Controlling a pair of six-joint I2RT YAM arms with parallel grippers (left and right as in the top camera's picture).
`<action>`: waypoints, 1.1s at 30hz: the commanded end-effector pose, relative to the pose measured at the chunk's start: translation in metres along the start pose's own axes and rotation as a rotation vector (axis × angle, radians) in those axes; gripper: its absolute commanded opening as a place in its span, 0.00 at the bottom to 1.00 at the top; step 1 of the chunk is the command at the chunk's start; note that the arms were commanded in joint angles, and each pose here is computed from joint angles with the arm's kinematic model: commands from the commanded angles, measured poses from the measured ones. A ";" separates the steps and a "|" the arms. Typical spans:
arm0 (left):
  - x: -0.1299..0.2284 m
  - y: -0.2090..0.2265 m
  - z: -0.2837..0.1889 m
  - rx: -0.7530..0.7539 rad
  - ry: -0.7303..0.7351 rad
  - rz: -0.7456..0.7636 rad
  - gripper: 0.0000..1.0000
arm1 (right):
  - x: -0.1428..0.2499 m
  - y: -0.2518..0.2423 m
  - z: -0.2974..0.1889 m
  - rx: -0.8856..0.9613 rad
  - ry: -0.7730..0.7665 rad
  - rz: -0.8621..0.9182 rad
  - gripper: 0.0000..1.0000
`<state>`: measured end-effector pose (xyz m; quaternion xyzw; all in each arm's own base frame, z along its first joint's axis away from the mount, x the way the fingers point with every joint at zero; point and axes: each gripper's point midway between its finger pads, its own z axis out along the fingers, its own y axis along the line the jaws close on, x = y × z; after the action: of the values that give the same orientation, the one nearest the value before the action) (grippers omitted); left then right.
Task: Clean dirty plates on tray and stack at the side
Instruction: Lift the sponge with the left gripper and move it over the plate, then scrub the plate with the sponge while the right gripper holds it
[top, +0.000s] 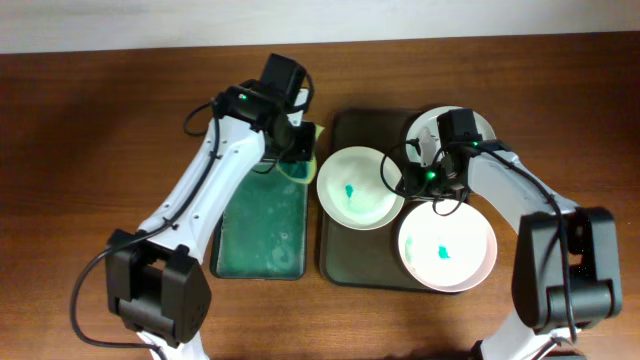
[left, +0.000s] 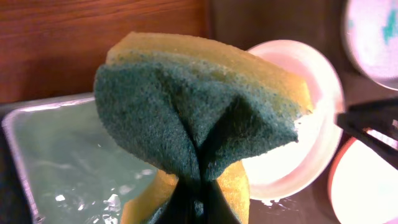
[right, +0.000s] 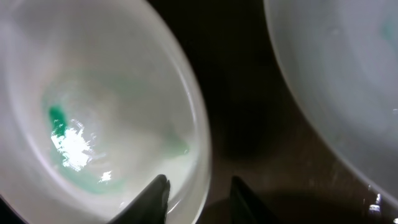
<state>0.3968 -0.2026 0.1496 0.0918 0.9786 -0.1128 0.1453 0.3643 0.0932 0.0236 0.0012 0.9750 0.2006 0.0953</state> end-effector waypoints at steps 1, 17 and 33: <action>-0.008 -0.034 -0.006 0.061 -0.059 0.054 0.00 | -0.006 0.003 0.008 0.000 -0.004 -0.004 0.26; 0.027 -0.109 0.113 0.219 0.126 0.021 0.00 | 0.004 -0.032 0.000 0.210 0.009 0.160 0.04; 0.051 -0.003 0.142 -0.387 0.205 -0.060 0.00 | 0.006 -0.033 0.000 0.211 0.015 0.172 0.04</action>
<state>0.3644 -0.2976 0.0205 0.0789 0.9942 -0.0658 0.0305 0.3619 0.0713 0.0122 0.0853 0.9860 0.1237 0.0724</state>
